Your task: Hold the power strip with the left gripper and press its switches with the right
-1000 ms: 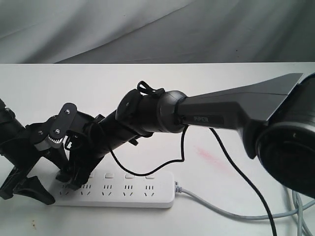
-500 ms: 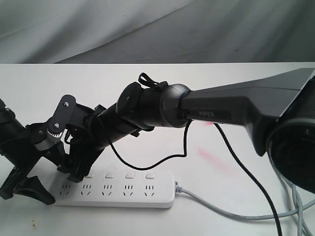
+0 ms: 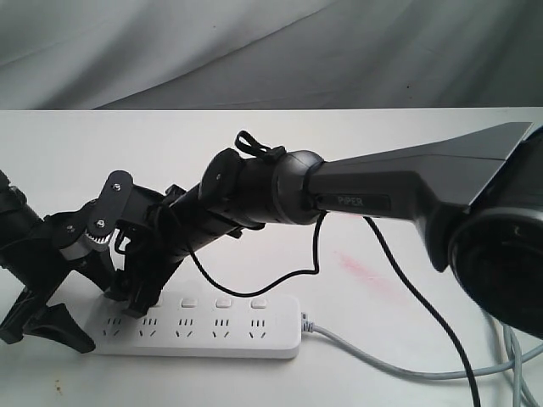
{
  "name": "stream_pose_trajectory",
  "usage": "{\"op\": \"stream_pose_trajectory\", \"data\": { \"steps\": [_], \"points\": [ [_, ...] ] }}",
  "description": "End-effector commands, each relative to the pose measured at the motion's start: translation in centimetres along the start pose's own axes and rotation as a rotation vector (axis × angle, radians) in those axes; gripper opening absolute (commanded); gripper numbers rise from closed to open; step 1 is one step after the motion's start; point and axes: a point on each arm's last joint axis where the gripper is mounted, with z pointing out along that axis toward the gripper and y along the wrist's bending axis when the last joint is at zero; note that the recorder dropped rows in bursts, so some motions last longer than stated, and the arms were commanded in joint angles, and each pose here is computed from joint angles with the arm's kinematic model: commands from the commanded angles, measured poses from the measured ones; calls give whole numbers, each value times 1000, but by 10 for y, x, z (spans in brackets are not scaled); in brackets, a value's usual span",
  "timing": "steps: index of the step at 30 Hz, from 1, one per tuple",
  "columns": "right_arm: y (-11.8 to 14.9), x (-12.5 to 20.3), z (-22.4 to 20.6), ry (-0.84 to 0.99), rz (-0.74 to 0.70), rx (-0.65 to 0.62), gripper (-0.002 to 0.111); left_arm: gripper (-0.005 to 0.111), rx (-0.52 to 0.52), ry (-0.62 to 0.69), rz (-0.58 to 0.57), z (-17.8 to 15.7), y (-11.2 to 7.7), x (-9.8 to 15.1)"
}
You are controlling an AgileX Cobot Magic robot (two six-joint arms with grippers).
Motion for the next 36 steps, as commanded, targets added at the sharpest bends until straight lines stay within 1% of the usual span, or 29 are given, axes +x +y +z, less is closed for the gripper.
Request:
{"op": "stream_pose_trajectory", "data": {
  "steps": [1,9,16,23,36],
  "points": [
    [0,5,4,24,-34,1,75,42,10,4,9,1,-1,0],
    [2,16,13,62,-56,-19,75,42,10,4,9,1,-1,0],
    [3,18,14,85,-92,-25,75,42,10,4,9,1,-1,0],
    [10,22,14,120,-84,-94,75,42,10,4,9,1,-1,0],
    [10,27,18,130,-79,-95,75,42,10,4,9,1,-1,0]
  ]
}}
